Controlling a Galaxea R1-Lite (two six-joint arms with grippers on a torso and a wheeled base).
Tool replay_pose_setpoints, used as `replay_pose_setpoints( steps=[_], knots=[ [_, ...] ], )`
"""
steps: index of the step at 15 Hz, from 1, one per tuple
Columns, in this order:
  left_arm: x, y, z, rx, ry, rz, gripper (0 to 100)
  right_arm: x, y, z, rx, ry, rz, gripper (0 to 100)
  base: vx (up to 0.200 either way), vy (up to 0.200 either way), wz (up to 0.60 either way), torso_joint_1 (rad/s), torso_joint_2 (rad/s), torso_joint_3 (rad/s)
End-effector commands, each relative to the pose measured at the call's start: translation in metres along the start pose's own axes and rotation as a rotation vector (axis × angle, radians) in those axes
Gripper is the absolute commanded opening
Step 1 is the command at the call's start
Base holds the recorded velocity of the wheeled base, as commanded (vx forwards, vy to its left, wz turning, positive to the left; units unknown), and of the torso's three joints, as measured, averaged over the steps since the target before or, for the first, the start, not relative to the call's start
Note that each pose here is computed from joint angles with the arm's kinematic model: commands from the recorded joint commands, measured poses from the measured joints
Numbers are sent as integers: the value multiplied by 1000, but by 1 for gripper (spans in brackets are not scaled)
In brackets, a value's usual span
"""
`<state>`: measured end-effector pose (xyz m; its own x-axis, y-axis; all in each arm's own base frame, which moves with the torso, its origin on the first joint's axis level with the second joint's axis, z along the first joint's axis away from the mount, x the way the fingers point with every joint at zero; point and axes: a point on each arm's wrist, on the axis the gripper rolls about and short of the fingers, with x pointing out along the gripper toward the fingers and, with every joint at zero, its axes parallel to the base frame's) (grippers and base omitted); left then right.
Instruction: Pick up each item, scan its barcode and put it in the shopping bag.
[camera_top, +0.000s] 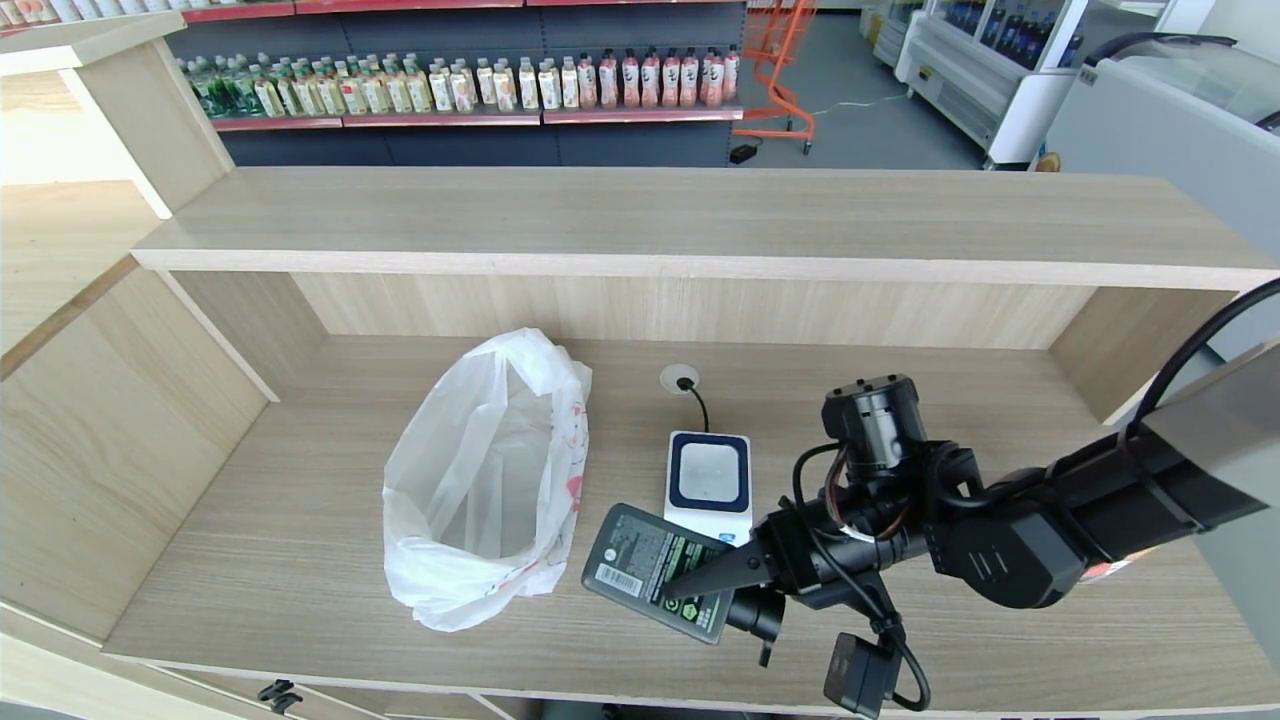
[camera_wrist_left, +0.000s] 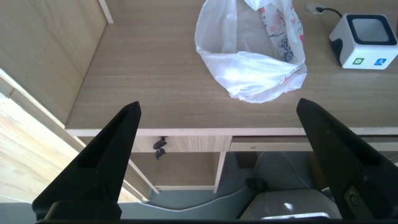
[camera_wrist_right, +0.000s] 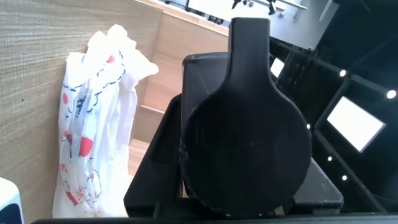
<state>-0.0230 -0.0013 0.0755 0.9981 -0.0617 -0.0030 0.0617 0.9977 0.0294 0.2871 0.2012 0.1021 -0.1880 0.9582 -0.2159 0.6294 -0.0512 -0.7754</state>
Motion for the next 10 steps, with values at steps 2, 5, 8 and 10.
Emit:
replay_pose_setpoints(
  steps=[2, 5, 8, 10],
  knots=[
    [0, 0, 0, -1, 2, 0, 100, -3, -11, -4, -10, 11, -7, 0, 0, 0, 0, 0, 0, 0],
    [0, 0, 0, -1, 2, 0, 100, -29, -68, -8, 101, 70, -27, 0, 0, 0, 0, 0, 0, 0],
    [0, 0, 0, -1, 3, 0, 100, -75, -114, 15, 277, 221, 34, 0, 0, 0, 0, 0, 0, 0],
    [0, 0, 0, -1, 2, 0, 100, -92, -134, 28, 286, 281, 43, 0, 0, 0, 0, 0, 0, 0]
  ],
)
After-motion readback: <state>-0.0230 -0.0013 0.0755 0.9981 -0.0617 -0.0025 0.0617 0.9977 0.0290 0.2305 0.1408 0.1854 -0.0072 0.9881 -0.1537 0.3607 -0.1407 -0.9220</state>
